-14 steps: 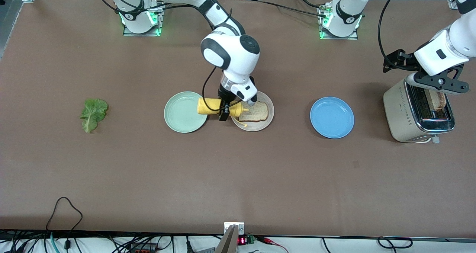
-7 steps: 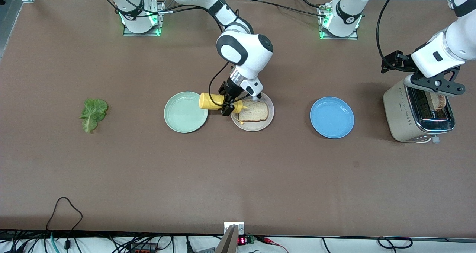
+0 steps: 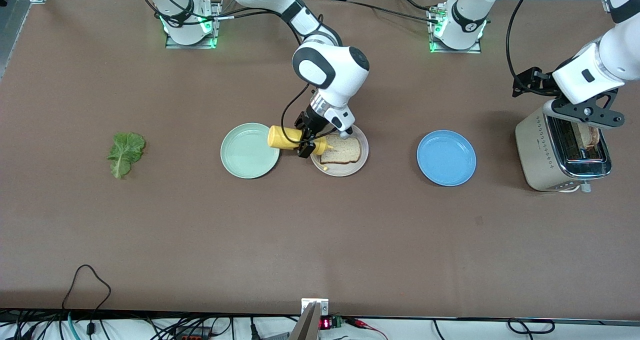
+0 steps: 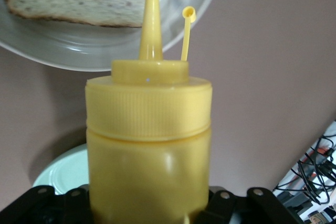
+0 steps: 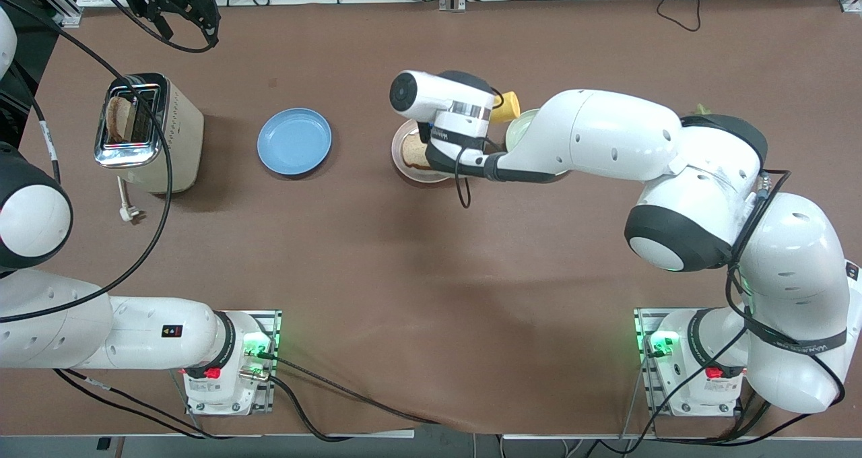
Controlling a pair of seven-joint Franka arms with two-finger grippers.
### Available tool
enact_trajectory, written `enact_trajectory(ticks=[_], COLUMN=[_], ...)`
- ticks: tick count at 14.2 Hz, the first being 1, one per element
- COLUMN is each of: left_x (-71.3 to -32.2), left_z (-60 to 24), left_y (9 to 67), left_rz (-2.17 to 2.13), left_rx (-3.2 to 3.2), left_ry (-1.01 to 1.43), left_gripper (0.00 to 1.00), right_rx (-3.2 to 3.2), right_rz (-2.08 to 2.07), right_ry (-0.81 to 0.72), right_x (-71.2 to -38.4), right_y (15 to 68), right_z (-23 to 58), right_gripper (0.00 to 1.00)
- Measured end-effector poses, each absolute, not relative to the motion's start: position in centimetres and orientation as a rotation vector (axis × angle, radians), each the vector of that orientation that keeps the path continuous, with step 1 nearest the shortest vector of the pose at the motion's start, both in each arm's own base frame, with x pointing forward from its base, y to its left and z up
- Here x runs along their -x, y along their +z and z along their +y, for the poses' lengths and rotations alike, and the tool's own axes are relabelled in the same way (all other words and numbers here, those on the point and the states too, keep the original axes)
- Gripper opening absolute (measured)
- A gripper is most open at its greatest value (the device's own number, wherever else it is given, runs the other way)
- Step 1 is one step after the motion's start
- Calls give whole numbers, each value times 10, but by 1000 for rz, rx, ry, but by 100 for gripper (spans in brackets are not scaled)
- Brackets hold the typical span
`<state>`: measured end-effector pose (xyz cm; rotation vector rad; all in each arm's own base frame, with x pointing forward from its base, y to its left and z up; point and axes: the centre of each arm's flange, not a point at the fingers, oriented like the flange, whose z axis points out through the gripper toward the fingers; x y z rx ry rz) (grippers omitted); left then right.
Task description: Make sandwich in beige plate with both arms
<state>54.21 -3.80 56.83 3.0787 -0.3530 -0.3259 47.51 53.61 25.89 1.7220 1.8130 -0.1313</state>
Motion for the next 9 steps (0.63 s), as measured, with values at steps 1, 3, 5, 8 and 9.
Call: enact_trajectory(ticks=[1,3,5,8,9], left_x=[-542,-542,-542,-542,-542], left_z=[-38,-38,-38,-38,-38], left_y=[568,568,568,568,568], left_rz=[-353,-353,-353,-353,-354], left_rx=[-3078,-3078,-3078,-3078,-3078], left_ry=[-327,-327,-329,-330,-330], left_gripper=[100,100,100,100,100], right_rx=[-1761,-1857,-1967,-2131,-2184], right_rz=[1802,1779,1762,1787,1805], right_ry=[-120,-101,-92,-71,-55], right_x=[-482,-498,-519,-556,-568], right_y=[267,285,305,350,368], right_z=[535,528,511,472,455], right_gripper=[39,39,39,39,39])
